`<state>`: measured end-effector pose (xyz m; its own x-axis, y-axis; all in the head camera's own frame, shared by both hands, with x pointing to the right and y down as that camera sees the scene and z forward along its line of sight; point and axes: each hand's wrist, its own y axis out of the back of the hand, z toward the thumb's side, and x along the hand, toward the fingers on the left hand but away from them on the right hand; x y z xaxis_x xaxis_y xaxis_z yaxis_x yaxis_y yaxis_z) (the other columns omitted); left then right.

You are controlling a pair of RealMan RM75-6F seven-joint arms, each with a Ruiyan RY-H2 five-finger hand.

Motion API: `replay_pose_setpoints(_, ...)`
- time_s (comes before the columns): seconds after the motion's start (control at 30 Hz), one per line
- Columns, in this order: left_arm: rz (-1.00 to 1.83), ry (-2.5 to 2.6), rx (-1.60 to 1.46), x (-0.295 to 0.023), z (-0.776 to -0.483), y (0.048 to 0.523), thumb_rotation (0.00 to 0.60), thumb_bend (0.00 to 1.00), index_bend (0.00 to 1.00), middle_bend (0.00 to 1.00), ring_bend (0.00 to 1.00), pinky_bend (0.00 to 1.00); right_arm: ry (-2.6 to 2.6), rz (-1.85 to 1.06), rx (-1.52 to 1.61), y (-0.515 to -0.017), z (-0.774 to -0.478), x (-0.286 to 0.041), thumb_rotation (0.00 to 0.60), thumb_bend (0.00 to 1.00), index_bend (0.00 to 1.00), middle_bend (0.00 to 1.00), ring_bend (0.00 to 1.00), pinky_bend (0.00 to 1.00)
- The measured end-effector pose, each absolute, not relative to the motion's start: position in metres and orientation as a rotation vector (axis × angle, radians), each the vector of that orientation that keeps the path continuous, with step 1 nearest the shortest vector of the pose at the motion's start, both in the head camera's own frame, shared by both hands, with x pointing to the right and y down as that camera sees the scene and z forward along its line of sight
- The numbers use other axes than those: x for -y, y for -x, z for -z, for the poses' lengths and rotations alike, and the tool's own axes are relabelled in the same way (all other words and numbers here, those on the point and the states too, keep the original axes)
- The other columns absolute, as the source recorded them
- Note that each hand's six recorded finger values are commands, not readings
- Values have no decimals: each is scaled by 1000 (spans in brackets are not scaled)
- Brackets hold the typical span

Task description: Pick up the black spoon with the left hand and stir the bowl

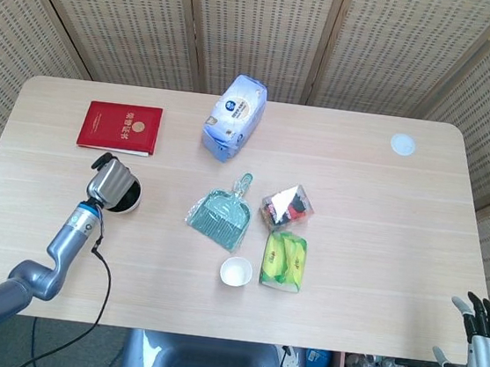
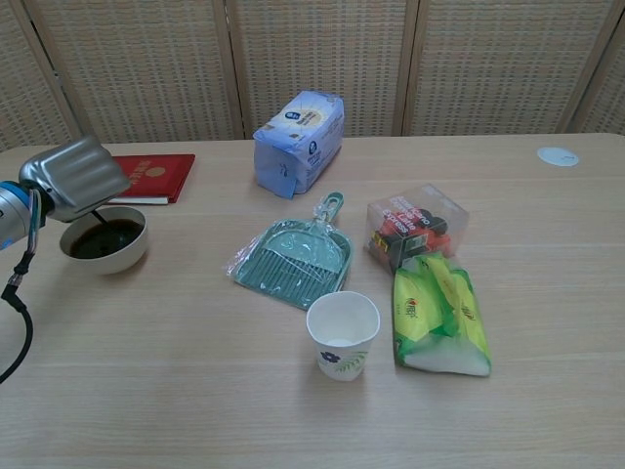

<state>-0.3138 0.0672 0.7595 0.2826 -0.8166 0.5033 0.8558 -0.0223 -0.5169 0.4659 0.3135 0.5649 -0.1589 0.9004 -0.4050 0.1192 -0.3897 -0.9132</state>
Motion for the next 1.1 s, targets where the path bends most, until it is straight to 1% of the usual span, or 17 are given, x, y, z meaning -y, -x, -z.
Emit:
replay_pose_setpoints(0.33,1391,861,55,-60,-765,329,600,381,697,698,620,653,1483,-1616,1183,-465,-564,-314,600,236,218,174,19,64)
replay_pose_setpoints(0.6,1418,900,38,-67,-764,346,600,381,699,698,620,653,1491,-1612,1179,-464,-566,-313,600,235,218,174,19,64)
replay_pose_setpoints(0.8,1375,944,14,-73,-761,334,600,381,705,698,620,653,1495,-1604,1177,-463,-566,-312,600,235,218,174,19,64)
replay_pose_setpoints(1.1,1350,925,11,-64,-760,314,600,381,706,698,620,653,1484,-1617,1184,-465,-565,-314,600,236,218,174,19,64)
